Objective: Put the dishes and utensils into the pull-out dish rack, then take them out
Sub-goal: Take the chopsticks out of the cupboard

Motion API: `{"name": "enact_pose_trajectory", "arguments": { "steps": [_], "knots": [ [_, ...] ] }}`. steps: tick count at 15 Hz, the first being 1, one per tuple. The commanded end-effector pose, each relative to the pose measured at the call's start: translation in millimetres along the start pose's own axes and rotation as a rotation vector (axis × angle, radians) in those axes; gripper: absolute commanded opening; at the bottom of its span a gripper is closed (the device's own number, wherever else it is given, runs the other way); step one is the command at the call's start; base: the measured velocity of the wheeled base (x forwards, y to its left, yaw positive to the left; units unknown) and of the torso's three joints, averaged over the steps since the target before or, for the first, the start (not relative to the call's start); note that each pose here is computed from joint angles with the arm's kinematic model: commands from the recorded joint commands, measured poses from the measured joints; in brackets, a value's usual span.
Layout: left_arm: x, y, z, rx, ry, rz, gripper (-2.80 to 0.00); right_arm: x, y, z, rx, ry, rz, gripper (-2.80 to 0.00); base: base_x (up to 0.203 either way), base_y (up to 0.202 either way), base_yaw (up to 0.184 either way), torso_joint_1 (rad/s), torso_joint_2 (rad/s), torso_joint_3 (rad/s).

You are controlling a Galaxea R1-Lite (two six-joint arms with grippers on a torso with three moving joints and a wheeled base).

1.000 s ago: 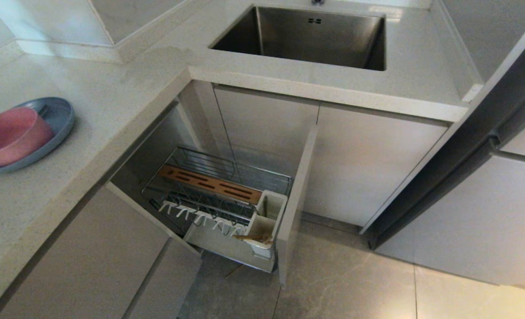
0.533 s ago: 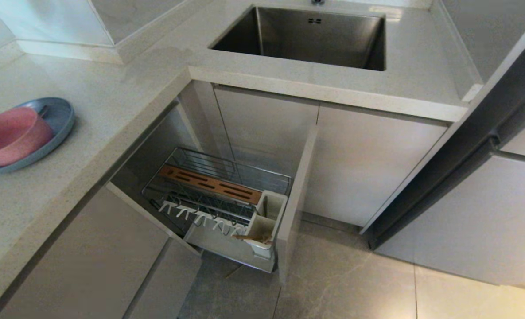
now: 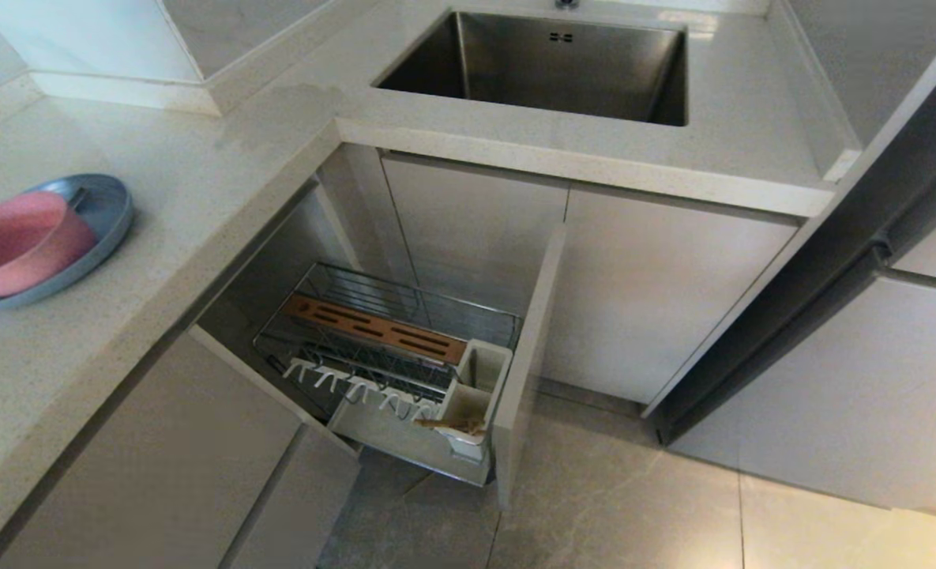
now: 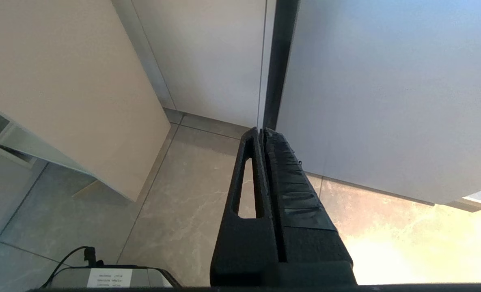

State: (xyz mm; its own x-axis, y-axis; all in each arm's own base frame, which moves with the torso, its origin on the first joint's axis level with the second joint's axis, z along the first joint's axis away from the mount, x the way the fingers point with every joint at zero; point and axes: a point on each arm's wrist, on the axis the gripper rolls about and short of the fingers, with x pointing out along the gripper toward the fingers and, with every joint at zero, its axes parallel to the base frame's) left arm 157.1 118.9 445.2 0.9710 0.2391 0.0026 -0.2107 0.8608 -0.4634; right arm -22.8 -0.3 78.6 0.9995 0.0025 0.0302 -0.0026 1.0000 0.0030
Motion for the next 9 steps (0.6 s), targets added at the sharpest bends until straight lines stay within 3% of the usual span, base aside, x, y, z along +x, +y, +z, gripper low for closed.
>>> {"name": "enact_pose_trajectory", "arguments": {
  "steps": [1, 3, 5, 9],
  "knots": [
    [-22.9, -34.5, -8.4, 0.008, 0.019, -0.098, -2.8, 0.6, 0.0, -2.3, 0.0, 0.008, 0.0, -2.8, 0.0, 0.0, 0.0, 0.0, 0.0, 0.0],
    [-31.6, -61.9, -29.8, -0.012, 0.138, -0.186, -2.8, 0.6, 0.0, -2.3, 0.0, 0.008, 0.0, -2.8, 0.0, 0.0, 0.0, 0.0, 0.0, 0.0],
    [-40.7, -80.2, -55.6, -0.02, 0.311, -0.253, -2.8, 0.6, 0.0, -2.5, 0.0, 0.009, 0.0, -2.8, 0.0, 0.0, 0.0, 0.0, 0.0, 0.0],
    [-43.8, -80.5, -120.2, 0.018, 0.707, -0.216, -2.8, 0.6, 0.0, -2.3, 0.0, 0.008, 0.0, -2.8, 0.0, 0.0, 0.0, 0.0, 0.0, 0.0]
  ]
}}
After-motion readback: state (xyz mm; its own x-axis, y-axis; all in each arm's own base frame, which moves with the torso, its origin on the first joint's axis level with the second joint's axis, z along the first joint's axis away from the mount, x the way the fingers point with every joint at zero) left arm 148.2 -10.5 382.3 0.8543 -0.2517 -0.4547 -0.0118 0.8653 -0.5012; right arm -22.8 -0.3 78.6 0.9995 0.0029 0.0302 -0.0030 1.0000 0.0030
